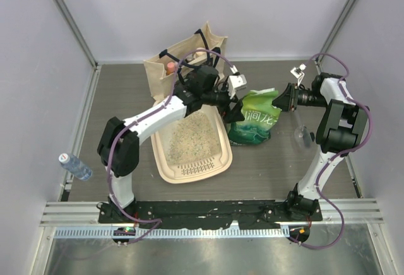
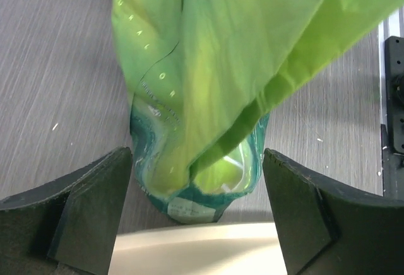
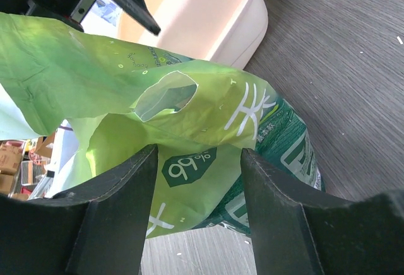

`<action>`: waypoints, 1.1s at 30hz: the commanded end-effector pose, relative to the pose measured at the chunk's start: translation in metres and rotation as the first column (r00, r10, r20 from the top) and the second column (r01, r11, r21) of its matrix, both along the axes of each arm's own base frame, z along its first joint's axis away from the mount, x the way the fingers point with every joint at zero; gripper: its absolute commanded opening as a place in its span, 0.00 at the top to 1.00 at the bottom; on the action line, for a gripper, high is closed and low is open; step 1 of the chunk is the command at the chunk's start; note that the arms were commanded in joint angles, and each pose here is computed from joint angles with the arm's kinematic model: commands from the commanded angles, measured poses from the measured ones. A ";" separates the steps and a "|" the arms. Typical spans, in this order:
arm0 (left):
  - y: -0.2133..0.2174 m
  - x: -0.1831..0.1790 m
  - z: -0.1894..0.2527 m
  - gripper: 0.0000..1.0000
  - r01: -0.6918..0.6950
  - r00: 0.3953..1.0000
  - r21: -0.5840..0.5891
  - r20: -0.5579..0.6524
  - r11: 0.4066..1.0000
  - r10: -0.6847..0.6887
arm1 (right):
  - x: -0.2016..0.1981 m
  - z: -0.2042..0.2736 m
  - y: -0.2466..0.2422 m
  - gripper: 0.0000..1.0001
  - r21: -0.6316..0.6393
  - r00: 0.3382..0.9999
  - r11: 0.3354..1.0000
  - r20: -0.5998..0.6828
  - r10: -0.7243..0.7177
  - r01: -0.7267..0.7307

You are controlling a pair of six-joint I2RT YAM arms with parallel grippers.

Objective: Fill the litter box with clean litter
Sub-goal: Close the cat litter bag at the center of the board.

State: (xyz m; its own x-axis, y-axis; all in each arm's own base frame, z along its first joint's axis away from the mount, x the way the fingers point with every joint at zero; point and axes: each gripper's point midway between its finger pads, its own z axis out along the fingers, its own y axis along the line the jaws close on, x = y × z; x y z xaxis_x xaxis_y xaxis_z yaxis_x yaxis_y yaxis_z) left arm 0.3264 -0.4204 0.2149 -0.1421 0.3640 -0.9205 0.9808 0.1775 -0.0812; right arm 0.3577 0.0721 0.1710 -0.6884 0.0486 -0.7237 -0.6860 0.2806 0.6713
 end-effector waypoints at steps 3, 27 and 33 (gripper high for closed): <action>-0.032 0.013 0.033 0.25 0.038 0.996 -0.115 0.088 0.993 -0.028 | -0.014 0.023 0.007 0.39 0.057 0.993 0.998 -0.121 0.002 0.005; -0.020 0.014 0.025 1.00 0.105 0.994 -0.039 -0.021 0.994 -0.106 | -0.005 0.030 -0.014 0.23 -0.107 1.000 0.994 0.004 0.009 -0.008; -0.018 0.017 0.025 1.00 0.099 0.995 -0.033 -0.023 0.995 -0.100 | 0.002 0.035 -0.051 0.22 -0.173 0.996 0.982 0.050 -0.070 0.078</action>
